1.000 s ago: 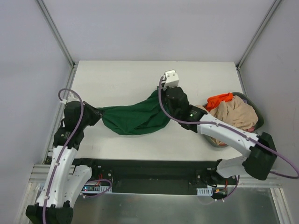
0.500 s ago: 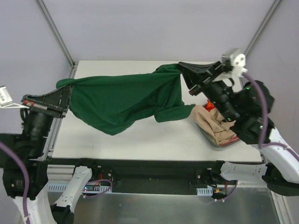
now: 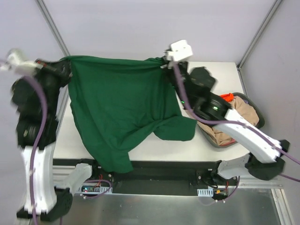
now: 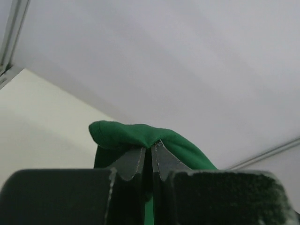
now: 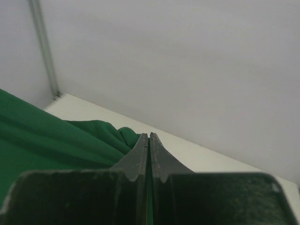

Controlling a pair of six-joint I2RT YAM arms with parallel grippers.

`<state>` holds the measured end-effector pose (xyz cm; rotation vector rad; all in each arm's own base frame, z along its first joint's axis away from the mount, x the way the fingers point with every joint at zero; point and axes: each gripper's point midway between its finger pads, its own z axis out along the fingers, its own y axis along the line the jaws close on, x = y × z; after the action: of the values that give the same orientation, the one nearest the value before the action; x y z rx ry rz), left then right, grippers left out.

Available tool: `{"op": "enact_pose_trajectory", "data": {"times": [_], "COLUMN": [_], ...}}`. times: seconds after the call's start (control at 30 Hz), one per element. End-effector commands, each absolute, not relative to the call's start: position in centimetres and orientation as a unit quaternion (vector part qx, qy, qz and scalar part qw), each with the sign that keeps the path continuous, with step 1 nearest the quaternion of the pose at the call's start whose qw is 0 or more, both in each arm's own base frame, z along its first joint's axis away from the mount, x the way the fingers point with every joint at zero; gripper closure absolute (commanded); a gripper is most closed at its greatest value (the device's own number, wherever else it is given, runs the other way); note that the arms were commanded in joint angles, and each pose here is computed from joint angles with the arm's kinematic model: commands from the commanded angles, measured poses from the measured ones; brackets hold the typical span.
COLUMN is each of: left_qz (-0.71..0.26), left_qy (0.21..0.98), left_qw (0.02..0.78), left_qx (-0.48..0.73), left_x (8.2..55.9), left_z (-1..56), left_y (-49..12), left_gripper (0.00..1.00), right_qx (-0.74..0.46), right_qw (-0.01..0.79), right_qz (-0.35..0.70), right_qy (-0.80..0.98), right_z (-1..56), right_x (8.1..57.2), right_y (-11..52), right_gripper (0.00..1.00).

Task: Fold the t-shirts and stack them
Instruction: Flatten out the tshirt

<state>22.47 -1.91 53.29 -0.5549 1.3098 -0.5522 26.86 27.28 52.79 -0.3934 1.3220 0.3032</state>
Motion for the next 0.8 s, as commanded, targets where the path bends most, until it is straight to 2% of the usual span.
{"op": "enact_pose_trajectory", "data": {"times": [0.0,0.1,0.27,0.53,0.77], "left_qz": [-0.156,-0.161,-0.203,-0.268,-0.303], "left_qy": [0.657,0.645,0.591,0.515,0.476], "left_qw": [0.687,0.701,0.754,0.802,0.821], "left_qx": [-0.268,-0.26,-0.204,-0.141,-0.087], "left_x": [30.7,30.9,26.4,17.0,12.1], "left_z": [49.0,50.3,54.7,57.7,60.7], "left_y": [-0.5,-0.6,-1.7,-3.2,-4.7], "left_gripper": [1.0,1.0,1.0,1.0,1.0], "right_qx": [-0.106,-0.099,-0.122,-0.155,-0.191], "right_qw": [0.774,0.784,0.795,0.786,0.779], "right_qz": [0.009,0.008,0.018,0.171,0.28], "right_qy": [0.624,0.613,0.594,0.573,0.527], "right_z": [52.5,53.4,54.8,55.4,58.3], "right_x": [31.1,31.3,30.2,24.7,19.1], "right_y": [23.7,23.3,22.7,21.6,20.2], "right_gripper": [1.0,1.0,1.0,1.0,1.0]}}
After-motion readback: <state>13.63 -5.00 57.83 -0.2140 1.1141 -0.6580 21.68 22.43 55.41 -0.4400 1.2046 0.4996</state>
